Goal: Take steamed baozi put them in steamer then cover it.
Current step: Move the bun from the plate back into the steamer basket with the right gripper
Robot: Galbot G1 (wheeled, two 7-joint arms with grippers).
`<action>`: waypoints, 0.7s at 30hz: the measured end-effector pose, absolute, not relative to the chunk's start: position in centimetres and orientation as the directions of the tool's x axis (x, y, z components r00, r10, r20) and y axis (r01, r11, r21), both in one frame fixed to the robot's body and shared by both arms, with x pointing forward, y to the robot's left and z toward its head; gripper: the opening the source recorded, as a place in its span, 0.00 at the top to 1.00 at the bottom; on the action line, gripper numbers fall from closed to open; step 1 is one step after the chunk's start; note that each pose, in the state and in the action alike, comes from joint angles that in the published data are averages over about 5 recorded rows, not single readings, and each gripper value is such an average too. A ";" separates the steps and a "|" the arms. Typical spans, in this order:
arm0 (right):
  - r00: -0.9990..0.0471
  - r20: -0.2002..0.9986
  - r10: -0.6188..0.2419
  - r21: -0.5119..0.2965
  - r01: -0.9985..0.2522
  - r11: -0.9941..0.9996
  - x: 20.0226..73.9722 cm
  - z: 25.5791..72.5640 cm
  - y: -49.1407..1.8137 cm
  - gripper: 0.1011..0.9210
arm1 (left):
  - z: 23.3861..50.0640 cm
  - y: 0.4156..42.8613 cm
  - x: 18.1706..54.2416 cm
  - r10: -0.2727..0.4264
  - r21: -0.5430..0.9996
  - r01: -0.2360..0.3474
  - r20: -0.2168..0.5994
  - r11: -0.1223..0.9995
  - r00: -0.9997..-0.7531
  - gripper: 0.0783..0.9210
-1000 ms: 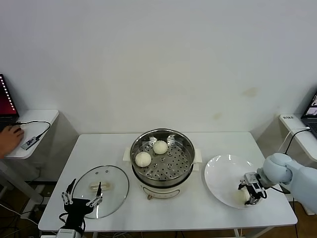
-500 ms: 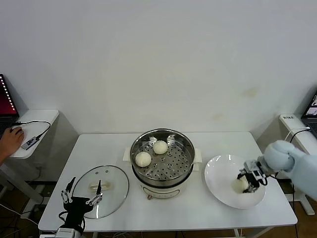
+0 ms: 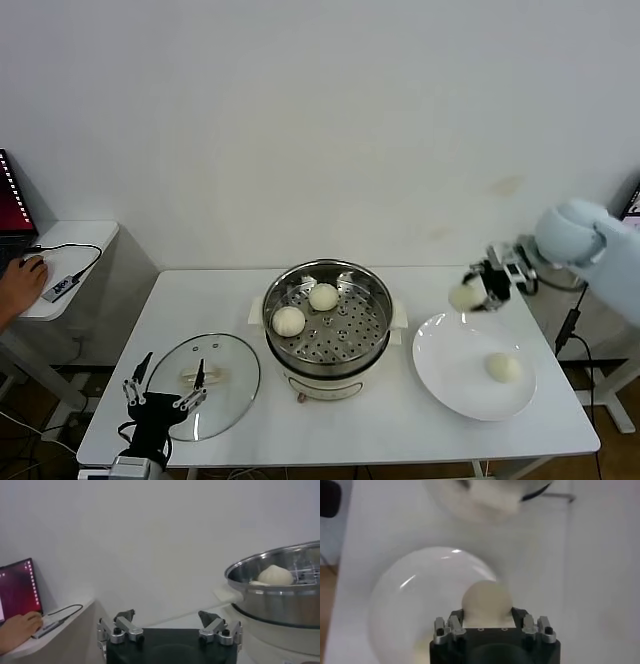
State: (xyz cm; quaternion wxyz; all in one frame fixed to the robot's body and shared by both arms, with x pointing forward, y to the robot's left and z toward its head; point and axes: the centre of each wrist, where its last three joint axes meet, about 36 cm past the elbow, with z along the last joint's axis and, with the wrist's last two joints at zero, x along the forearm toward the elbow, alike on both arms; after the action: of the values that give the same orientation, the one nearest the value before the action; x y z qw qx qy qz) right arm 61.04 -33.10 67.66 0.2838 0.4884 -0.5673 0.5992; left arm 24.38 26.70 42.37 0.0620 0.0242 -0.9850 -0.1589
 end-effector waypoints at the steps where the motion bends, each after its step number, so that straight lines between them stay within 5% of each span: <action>1: -0.366 0.903 -0.223 -0.412 -0.887 -0.210 61.2 68.3 -32.2 0.38 | 42.4 26.7 24.4 -0.068 0.317 -0.029 0.115 0.948 -0.991 0.12; 10: -0.331 0.896 -0.296 -0.429 -0.819 -0.381 61.7 69.6 -23.1 0.38 | 42.7 27.0 24.3 -0.083 0.318 -0.046 0.107 0.947 -0.991 0.12; 21: -0.231 0.913 -0.336 -0.397 -0.688 -0.608 60.6 65.0 -14.1 0.37 | 43.0 27.5 23.9 -0.111 0.316 -0.074 0.102 0.946 -0.988 0.12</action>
State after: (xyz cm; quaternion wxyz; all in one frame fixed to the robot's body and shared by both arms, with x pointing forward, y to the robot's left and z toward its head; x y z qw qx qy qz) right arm 60.56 -14.14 65.00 0.1329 0.6058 -0.4224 0.6610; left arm 23.91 27.51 42.97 0.0595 0.0470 -0.9845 -0.1579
